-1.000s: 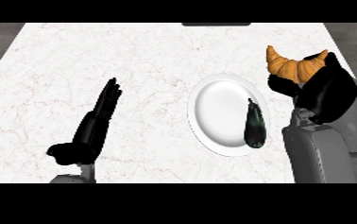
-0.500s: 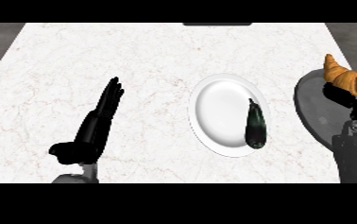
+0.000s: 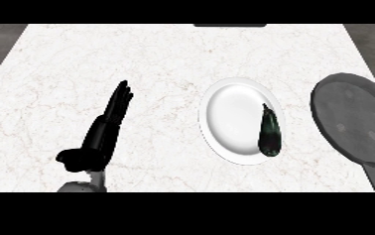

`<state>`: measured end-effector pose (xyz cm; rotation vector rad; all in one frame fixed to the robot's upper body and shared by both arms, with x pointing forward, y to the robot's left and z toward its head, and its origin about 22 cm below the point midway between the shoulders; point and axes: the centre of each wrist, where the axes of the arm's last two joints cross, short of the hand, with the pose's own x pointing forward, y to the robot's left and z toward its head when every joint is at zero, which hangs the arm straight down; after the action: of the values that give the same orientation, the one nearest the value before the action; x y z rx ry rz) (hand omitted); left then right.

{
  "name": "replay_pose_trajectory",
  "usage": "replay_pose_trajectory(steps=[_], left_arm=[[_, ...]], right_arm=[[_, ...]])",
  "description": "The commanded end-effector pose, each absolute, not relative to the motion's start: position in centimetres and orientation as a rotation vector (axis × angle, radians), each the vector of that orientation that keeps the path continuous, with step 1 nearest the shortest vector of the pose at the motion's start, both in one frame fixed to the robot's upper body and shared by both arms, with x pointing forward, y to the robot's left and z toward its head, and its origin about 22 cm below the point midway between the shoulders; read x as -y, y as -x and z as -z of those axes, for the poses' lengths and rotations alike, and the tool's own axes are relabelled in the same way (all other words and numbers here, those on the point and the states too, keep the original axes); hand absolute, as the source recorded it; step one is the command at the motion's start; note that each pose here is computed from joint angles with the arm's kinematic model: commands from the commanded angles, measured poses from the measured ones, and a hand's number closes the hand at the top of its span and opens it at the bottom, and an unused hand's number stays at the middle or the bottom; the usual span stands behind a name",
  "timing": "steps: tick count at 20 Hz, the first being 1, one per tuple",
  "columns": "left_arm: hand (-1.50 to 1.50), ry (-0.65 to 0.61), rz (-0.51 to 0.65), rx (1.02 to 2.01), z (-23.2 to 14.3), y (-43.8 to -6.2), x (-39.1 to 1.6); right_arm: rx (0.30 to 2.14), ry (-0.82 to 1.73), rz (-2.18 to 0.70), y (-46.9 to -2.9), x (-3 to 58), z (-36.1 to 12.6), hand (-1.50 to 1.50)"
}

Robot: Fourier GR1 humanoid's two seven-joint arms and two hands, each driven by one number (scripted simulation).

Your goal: Pick the croissant from the plate and place it in the pan

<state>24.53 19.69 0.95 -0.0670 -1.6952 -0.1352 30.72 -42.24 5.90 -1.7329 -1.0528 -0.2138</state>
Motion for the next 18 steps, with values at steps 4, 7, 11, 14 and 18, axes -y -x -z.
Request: replay_pose_trajectory(steps=[4, 7, 11, 14, 18], left_arm=[[0.0, 0.079, 0.147, 1.701, -0.8, -25.2, -19.5], [0.0, 0.106, 0.146, 1.696, -0.4, -24.0, -19.4], [0.0, 0.083, 0.139, 1.706, -0.5, -24.1, -19.3], [0.0, 0.093, 0.137, 1.711, -0.8, -25.1, -19.3], [0.0, 0.076, 0.131, 1.7, -1.8, -24.1, -20.3]], right_arm=[[0.789, 1.356, -0.001, -32.1, 44.3, -4.5, -1.5], [0.908, 1.187, 0.086, -32.5, 43.9, -2.8, -1.5], [0.989, 1.21, 0.122, -32.9, 45.5, -2.2, -1.5], [1.158, 1.281, 0.237, -33.6, 44.3, -2.8, -1.5], [1.261, 1.291, 0.386, -31.6, 46.4, -2.8, -1.5]])
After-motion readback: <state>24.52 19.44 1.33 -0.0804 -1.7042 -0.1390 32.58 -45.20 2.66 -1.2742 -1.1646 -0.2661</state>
